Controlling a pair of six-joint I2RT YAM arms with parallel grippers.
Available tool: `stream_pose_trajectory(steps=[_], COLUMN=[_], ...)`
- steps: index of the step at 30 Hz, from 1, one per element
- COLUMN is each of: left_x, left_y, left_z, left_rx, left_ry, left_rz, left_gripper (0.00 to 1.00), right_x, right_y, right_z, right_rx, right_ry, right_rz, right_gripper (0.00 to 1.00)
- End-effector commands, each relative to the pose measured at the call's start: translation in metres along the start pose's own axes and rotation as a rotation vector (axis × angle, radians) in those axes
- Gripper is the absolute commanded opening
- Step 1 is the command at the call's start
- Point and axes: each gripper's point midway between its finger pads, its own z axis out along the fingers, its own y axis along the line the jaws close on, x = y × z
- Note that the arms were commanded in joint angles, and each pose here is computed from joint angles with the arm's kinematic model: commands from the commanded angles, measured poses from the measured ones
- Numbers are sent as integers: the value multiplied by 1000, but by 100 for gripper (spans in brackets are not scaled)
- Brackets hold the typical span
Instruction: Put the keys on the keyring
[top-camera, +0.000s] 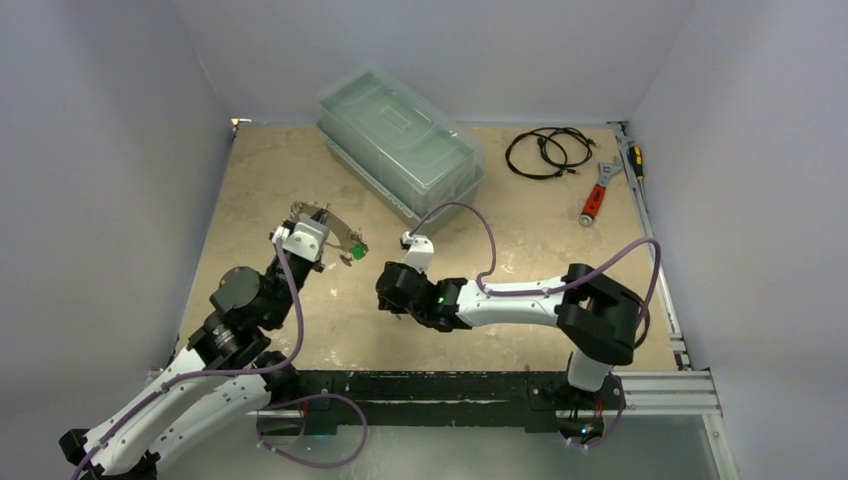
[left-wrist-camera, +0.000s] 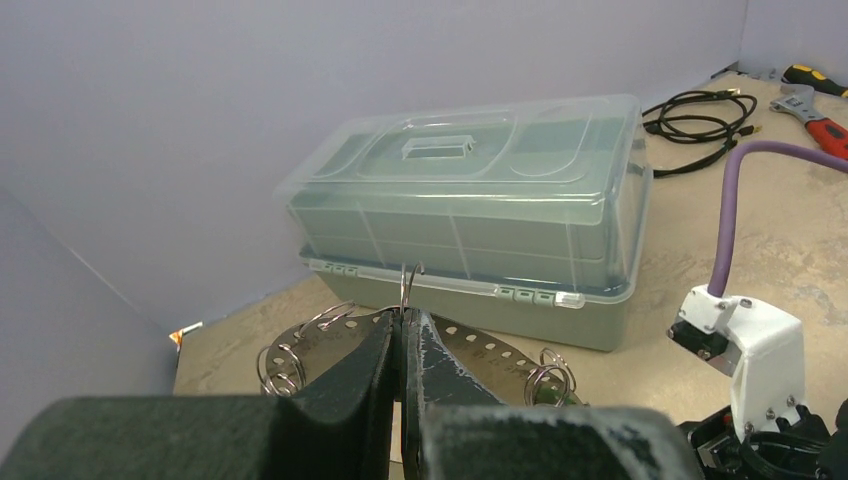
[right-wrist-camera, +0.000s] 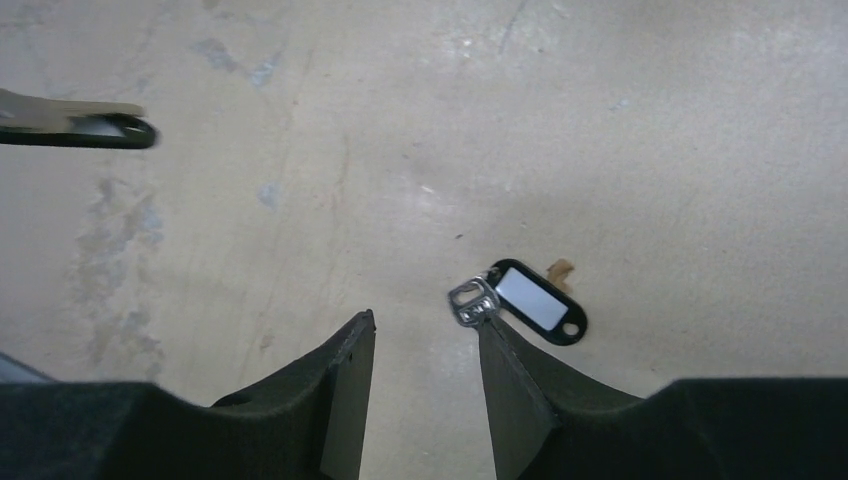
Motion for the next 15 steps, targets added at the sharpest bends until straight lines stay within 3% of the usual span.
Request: stream_pose_trajectory(steps=[1, 15], left_x=[-21, -24], left_y=[12, 14], left_z=[-1, -1], left_rx=[-38, -36], left_ry=[-77, -89], left_rz=[-35, -40], left_gripper=[0, 0], right_x=[-13, 3], right_y=[-4, -2], right_z=[2, 26], right_rx=[67, 84], right_ry=[-59, -37], right_rz=[34, 3], right_gripper=[45, 35])
